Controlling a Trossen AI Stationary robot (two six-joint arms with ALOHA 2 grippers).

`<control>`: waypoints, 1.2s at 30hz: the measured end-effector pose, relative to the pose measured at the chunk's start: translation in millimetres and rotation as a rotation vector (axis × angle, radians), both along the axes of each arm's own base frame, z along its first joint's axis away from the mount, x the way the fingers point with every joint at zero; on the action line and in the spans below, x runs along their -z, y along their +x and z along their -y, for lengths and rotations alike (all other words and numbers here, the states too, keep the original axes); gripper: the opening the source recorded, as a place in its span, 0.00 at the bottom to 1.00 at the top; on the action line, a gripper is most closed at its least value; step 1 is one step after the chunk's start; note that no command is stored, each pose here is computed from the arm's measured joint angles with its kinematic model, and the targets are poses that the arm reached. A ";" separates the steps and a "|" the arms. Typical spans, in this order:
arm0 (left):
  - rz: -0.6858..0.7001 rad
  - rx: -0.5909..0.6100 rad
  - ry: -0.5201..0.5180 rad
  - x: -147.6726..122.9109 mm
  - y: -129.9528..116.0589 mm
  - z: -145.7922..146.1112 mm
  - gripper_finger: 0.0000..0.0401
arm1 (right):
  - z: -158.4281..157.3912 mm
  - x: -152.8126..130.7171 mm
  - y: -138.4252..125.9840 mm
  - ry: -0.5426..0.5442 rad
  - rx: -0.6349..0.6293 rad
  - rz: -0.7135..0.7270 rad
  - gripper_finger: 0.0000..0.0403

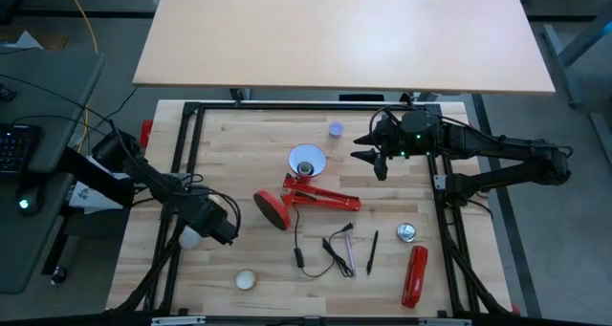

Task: Screw lightbulb
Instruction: Insert the white lightbulb into the desk lamp

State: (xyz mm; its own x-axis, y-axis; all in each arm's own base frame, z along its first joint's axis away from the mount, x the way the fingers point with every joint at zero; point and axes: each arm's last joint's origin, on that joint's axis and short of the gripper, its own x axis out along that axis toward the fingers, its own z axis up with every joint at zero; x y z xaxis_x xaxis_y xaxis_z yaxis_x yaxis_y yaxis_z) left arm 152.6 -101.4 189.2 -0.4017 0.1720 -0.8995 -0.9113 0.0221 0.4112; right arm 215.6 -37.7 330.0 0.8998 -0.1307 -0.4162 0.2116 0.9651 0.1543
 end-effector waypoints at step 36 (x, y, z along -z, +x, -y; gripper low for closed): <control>0.142 0.764 -0.315 -54.5 42.9 2.1 0.18 | 0.2 -2.0 1.0 -0.004 0.000 0.023 0.47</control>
